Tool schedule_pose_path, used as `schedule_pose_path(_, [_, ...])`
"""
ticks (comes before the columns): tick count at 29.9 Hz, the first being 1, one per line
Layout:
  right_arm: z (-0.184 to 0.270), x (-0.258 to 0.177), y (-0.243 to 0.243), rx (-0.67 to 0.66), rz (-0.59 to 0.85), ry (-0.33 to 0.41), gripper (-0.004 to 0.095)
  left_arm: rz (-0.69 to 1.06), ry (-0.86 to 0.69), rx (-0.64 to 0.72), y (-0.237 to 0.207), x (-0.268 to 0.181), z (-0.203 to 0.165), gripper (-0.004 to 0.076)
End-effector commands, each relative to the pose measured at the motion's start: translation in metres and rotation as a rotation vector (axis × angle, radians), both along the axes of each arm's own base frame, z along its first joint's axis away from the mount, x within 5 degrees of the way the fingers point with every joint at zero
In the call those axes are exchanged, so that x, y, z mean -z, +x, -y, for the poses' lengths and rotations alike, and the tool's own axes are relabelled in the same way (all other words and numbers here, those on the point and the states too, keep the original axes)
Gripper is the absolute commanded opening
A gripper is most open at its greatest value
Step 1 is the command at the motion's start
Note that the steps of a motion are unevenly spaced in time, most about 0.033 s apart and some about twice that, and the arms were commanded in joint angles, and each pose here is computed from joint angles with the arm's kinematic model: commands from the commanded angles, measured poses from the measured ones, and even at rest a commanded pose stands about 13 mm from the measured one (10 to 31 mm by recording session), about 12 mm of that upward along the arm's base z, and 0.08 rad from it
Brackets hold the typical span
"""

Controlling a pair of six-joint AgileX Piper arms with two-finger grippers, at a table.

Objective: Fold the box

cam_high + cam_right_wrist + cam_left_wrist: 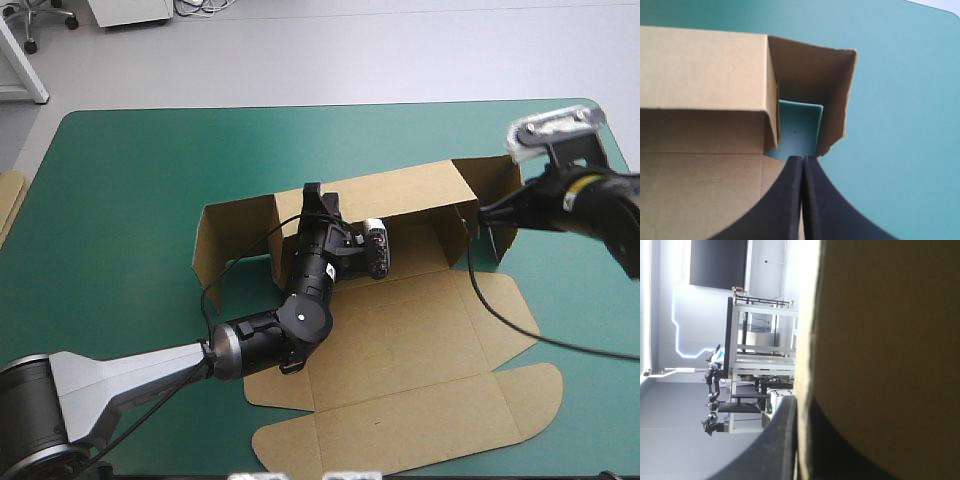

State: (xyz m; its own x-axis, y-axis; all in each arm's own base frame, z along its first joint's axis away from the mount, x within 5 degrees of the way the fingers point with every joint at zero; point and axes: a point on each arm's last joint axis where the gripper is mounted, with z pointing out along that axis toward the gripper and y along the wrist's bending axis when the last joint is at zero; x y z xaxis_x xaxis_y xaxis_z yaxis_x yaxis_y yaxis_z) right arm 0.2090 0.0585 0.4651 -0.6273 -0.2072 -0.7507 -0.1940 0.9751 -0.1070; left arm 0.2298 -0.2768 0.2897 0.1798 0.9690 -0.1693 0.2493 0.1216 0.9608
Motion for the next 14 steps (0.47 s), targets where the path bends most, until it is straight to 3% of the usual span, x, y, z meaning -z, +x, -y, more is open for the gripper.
schedule_pose_path(1, [-0.006, -0.031, 0.026, -0.038, 0.023, -0.008, -0.0020, 0.130, -0.013, 0.043, -0.003, -0.029, -0.001, -0.0010])
schedule_pose_path(2, [-0.008, -0.034, 0.038, -0.053, 0.020, -0.002, -0.0020, 0.128, -0.019, 0.041, -0.003, -0.029, -0.001, -0.0010])
schedule_pose_path(7, [0.021, -0.040, 0.086, -0.016, 0.018, 0.171, -0.0020, 0.105, -0.036, 0.022, -0.003, -0.027, -0.002, -0.0010])
schedule_pose_path(14, [0.110, 0.002, 0.143, 0.020, -0.042, 0.432, -0.0020, 0.089, -0.045, 0.010, -0.003, -0.026, -0.003, -0.0010])
